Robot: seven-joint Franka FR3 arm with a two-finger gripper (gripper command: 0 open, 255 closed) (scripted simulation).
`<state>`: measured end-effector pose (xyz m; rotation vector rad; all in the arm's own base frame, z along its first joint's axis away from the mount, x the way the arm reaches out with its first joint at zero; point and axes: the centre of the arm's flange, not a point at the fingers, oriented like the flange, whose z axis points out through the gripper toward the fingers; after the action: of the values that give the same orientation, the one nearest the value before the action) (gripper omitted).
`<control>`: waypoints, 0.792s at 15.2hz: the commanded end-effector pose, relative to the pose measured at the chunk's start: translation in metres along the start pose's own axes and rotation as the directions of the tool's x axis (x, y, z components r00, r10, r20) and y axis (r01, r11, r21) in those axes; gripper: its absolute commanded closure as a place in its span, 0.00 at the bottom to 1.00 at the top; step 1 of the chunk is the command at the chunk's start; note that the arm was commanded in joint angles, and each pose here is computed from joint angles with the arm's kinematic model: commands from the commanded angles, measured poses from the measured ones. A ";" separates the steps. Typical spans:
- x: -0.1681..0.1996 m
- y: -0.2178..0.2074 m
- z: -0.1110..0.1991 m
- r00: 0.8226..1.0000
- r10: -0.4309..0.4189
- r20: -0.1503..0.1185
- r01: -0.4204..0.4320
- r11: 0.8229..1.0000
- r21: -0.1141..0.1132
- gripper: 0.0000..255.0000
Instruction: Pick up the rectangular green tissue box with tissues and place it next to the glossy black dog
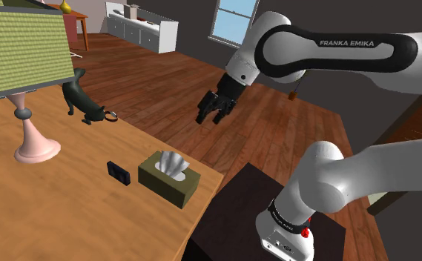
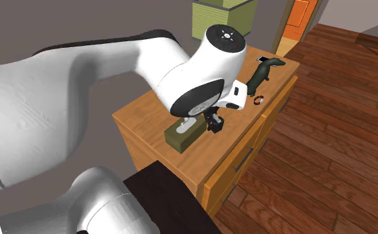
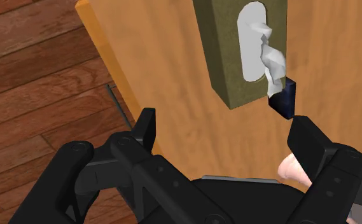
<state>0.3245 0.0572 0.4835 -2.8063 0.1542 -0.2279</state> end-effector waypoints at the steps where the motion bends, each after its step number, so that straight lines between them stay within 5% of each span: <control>1: -0.005 -0.006 0.025 1.000 -0.013 -0.026 0.014 0.999 0.036 0.00; 9: -0.007 -0.043 0.114 0.991 -0.066 -0.115 0.085 0.981 0.172 0.00; 12: -0.006 -0.048 0.132 0.990 -0.070 -0.123 0.092 0.979 0.183 0.00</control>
<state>0.3431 0.1412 0.3789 -2.6176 0.0428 -0.3976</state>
